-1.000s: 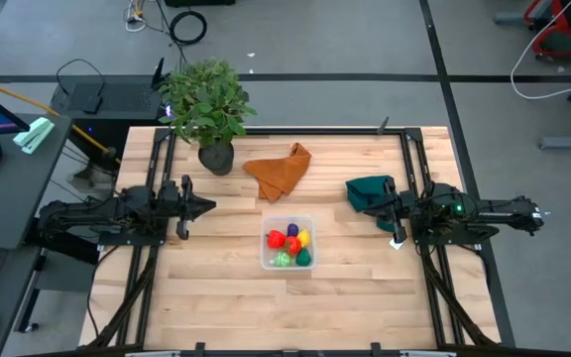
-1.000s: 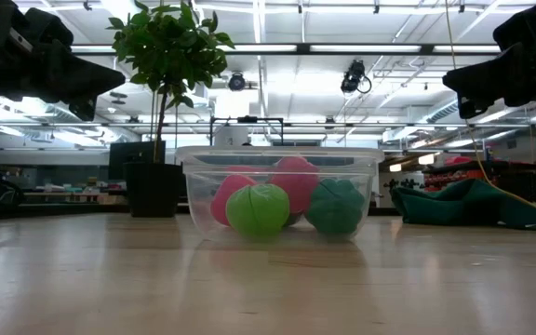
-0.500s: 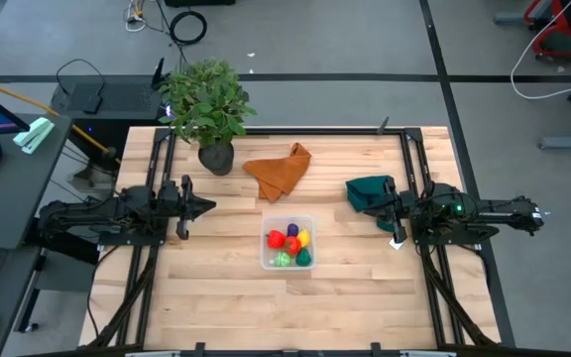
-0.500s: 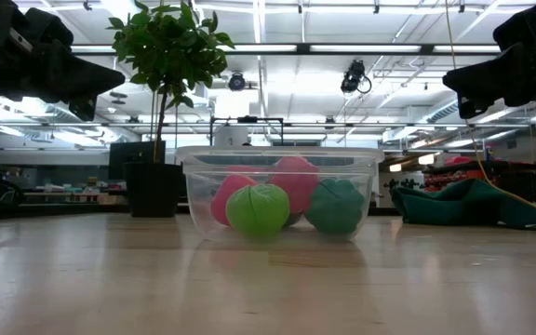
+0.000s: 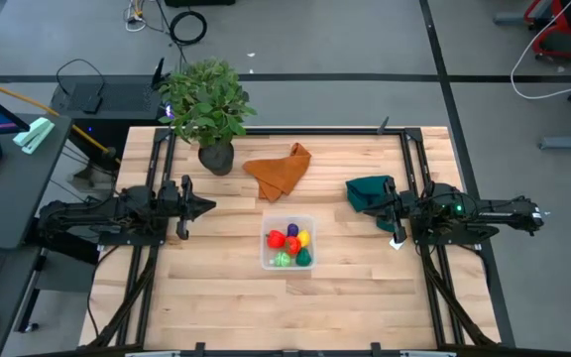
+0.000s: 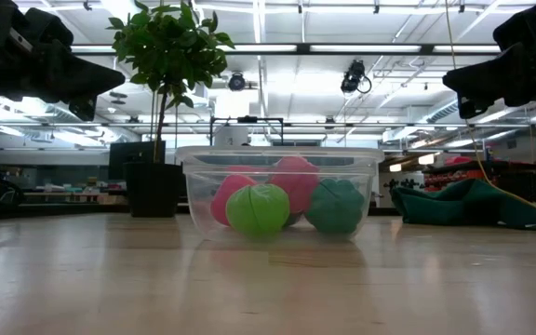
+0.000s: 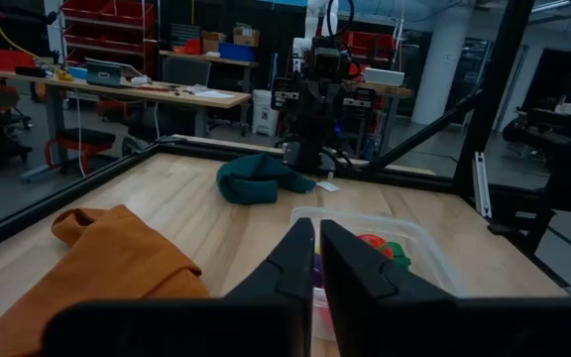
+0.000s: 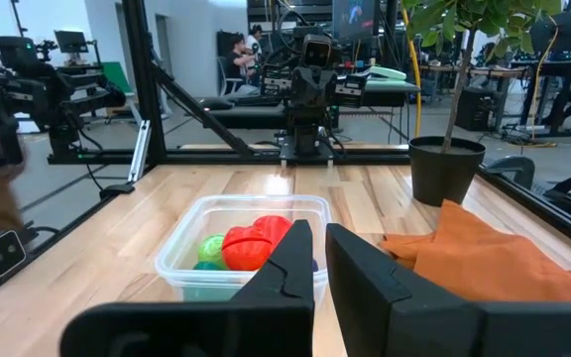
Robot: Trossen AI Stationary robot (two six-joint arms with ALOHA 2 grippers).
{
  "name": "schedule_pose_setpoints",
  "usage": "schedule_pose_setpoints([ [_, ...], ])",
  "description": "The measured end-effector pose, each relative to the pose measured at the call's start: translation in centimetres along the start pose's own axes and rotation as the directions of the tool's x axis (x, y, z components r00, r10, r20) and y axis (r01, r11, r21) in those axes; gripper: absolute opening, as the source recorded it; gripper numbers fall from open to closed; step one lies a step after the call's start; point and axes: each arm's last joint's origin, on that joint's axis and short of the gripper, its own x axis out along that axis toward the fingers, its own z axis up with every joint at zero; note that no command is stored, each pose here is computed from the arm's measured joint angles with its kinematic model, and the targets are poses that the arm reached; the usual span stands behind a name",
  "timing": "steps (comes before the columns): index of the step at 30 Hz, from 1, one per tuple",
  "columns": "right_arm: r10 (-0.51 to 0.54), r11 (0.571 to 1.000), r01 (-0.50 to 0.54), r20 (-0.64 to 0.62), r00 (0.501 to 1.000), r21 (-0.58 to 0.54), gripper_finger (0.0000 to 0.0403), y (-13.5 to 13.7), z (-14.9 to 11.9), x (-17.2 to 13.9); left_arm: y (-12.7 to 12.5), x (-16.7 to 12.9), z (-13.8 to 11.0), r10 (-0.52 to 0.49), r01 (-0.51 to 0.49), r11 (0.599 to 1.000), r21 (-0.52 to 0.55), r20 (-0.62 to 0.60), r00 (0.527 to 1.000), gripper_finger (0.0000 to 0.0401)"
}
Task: Pick and placing Produce into tupperware
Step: Return to Home Position
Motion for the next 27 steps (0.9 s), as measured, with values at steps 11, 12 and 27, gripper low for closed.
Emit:
schedule_pose_setpoints([
  [11, 0.0, 1.0, 0.0, 0.0, 1.0, 0.0, 0.0001, 0.0, 0.0, 0.0, 0.0, 0.0, 0.0, 0.0, 0.0, 1.0, 0.0, 0.0, 1.0, 0.0034],
  [12, 0.0, 1.0, 0.0, 0.0, 1.0, 0.0, 0.0001, 0.0, 0.0, 0.0, 0.0, 0.0, 0.0, 0.0, 0.0, 1.0, 0.0, 0.0, 1.0, 0.0036],
  [27, 0.0, 1.0, 0.0, 0.0, 1.0, 0.0, 0.0001, 0.0, 0.0, 0.0, 0.0, 0.0, 0.01, 0.0, 0.0, 1.0, 0.0, 0.0, 1.0, 0.0021],
])
